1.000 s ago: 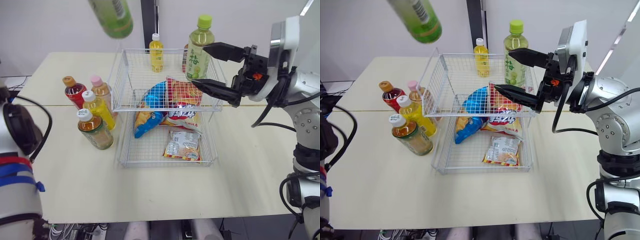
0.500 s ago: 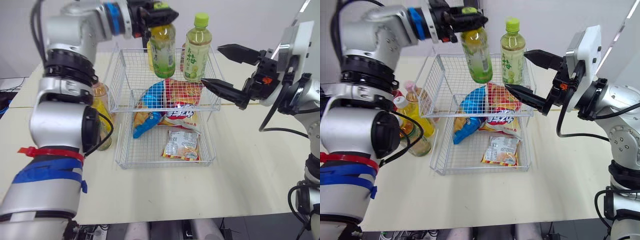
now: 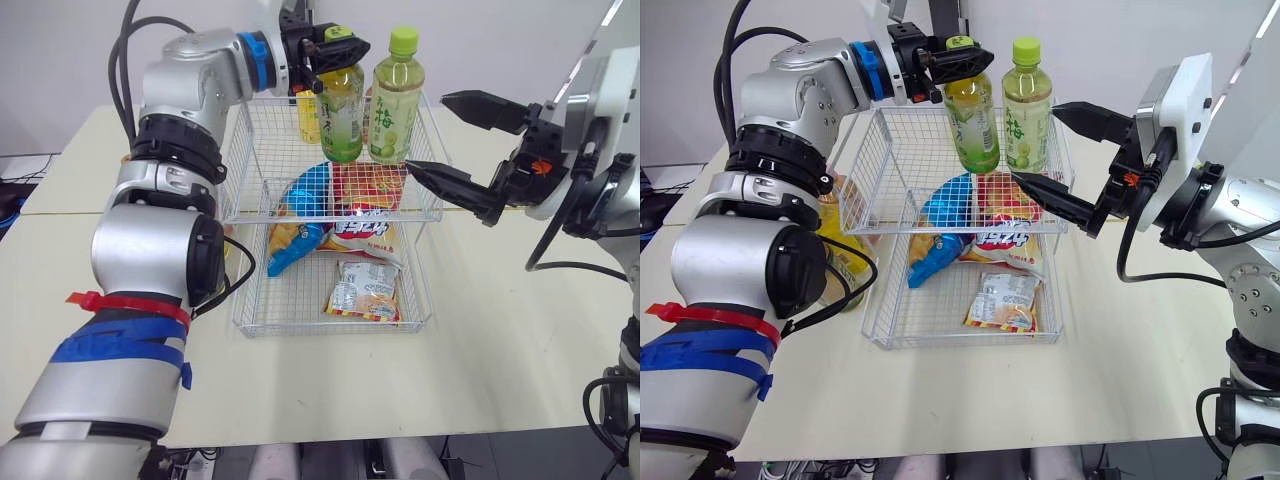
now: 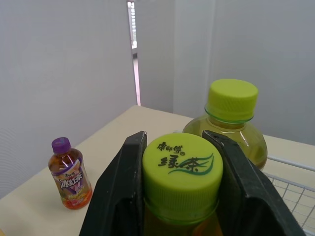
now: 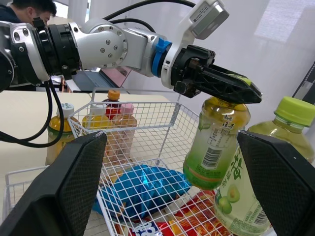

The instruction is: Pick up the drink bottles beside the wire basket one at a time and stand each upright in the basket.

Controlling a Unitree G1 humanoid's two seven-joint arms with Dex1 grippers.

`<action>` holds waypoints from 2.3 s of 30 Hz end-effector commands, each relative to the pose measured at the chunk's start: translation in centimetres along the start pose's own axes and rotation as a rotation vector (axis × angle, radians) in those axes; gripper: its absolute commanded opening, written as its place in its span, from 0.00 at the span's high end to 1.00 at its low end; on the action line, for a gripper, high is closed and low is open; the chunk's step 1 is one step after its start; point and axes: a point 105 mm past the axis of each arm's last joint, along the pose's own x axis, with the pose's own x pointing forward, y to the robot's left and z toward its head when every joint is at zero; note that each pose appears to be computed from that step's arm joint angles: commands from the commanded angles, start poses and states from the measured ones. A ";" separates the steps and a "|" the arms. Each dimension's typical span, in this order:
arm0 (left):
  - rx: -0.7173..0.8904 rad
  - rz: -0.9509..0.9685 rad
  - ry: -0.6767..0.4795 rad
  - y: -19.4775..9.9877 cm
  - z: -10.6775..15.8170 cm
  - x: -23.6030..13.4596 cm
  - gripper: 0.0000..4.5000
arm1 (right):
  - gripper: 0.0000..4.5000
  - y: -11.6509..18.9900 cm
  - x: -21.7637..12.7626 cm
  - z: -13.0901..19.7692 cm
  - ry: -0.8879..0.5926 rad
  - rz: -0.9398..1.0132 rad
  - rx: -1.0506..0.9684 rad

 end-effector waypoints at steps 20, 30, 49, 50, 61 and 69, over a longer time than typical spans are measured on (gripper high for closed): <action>0.172 0.759 -0.136 4.4 5.0 -25.4 0.01 | 0.00 0.6 2.9 0.6 -0.106 0.265 0.056; -0.031 1.110 0.083 -6.5 -7.9 -40.0 0.01 | 0.00 1.9 5.0 -0.7 -0.123 0.491 0.091; -0.075 1.069 0.107 -3.8 -9.6 -36.3 0.01 | 0.00 1.3 4.5 -0.7 -0.112 0.451 0.055; -0.065 1.059 0.108 -2.6 -9.6 -35.7 0.01 | 0.00 1.1 4.5 -0.7 -0.111 0.432 0.048; -0.002 1.009 0.123 6.8 -12.0 -29.6 0.01 | 0.00 0.7 2.9 -0.3 -0.055 0.303 0.012; -0.001 0.958 0.114 9.3 -13.4 -25.9 0.01 | 0.00 0.8 2.2 0.4 -0.028 0.253 -0.010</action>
